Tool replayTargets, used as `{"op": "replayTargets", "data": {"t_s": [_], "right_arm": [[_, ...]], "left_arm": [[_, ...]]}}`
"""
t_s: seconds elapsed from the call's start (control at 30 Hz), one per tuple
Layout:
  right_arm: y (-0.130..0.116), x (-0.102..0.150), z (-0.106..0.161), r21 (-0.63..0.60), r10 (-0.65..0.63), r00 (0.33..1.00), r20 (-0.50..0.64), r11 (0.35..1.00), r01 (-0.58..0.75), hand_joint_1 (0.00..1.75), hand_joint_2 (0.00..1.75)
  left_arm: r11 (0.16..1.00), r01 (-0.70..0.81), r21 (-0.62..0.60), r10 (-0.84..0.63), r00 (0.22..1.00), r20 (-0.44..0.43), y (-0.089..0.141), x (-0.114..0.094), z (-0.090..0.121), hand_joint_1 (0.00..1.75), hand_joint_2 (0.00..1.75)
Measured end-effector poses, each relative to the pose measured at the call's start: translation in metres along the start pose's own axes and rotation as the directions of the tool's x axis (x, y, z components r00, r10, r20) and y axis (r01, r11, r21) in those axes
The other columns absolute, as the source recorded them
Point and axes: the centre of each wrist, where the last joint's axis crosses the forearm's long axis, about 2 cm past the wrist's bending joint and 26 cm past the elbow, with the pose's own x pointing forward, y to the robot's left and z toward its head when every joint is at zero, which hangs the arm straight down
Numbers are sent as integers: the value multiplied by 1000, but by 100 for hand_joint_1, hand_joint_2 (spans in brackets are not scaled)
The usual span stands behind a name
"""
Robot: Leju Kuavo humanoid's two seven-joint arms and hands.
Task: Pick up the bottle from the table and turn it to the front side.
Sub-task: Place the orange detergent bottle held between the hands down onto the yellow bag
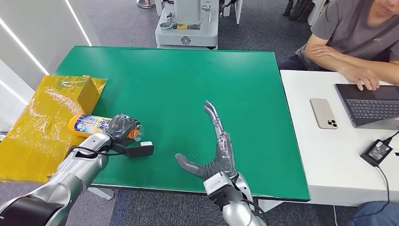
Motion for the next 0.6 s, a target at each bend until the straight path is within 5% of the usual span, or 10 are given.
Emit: {"op": "replayTargets", "data": {"t_s": [0.5,0.53,0.6], "right_arm": [[0,-2,1,1,-5,1000,-4,1000,5,0,175],[0,-2,1,1,-6,1000,-5,1000,6,0,175],[0,-3,1,2,-6,1000,-5,1000,6,0,175]], "left_arm": [[997,35,-72,-46,987,-155,-10,-25,18,175,175],[997,41,-70,-51,986,-159,-10,-28,19,165,175],[996,50,-68,-61,984,-165,-10,-32,22,80,175]]}}
